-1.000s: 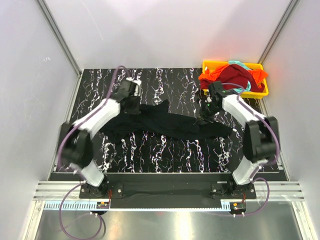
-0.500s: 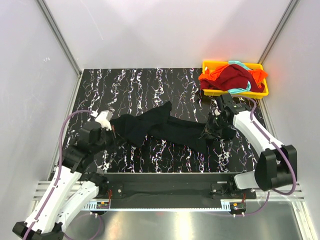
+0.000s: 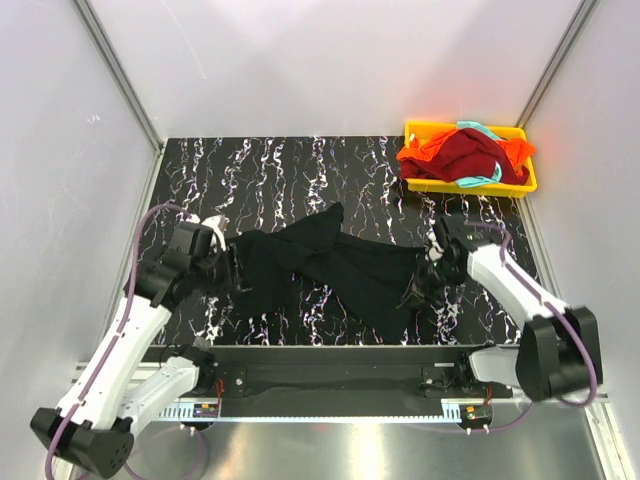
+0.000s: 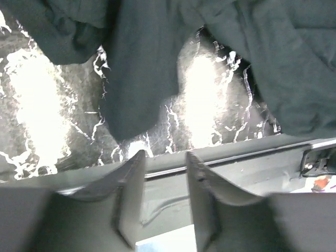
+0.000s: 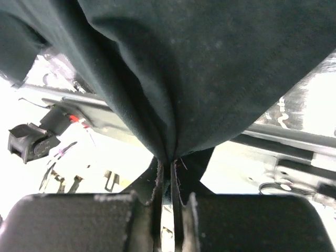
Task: Fold and stack the t-shirts
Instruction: Flatten the tshirt out
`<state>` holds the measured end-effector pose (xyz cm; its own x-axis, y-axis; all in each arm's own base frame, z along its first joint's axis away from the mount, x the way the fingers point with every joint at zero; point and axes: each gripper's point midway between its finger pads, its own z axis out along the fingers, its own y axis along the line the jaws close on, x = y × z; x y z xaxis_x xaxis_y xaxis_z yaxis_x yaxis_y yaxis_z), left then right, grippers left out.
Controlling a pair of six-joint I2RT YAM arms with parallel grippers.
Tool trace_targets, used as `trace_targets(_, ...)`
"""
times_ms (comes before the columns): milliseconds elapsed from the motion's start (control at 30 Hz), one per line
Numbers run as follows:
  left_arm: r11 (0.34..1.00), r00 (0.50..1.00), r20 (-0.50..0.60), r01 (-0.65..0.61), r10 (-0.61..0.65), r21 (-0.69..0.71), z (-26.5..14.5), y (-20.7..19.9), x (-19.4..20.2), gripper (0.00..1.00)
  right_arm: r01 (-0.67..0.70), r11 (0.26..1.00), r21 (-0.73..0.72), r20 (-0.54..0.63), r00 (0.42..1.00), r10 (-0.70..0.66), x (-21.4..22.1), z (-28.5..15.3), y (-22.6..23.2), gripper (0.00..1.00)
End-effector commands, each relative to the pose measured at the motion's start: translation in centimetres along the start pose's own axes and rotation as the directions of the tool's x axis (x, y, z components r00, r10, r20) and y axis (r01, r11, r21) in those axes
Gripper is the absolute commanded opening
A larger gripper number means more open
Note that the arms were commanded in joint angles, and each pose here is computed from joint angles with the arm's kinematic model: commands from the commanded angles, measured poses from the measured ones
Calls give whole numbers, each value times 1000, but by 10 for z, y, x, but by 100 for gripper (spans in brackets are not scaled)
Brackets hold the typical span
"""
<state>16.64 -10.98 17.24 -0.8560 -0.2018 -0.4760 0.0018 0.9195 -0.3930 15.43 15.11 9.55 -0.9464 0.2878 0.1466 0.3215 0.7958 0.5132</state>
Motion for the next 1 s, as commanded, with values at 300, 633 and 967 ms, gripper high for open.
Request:
trace_targets(300,998,995,79,-59,58,7,-5,-9,-64,66,10,996,91,112,994,-20,-198,4,8,36)
trace_targets(633,992,993,76,-100,94,76,36,-16,-80,66,103,967,234,176,973,-146,-160,-38,-15,82)
trace_targets(967,985,962,216,152,-168,87,30,5,-91,99,166,984,64,136,975,-173,-115,-26,25,100)
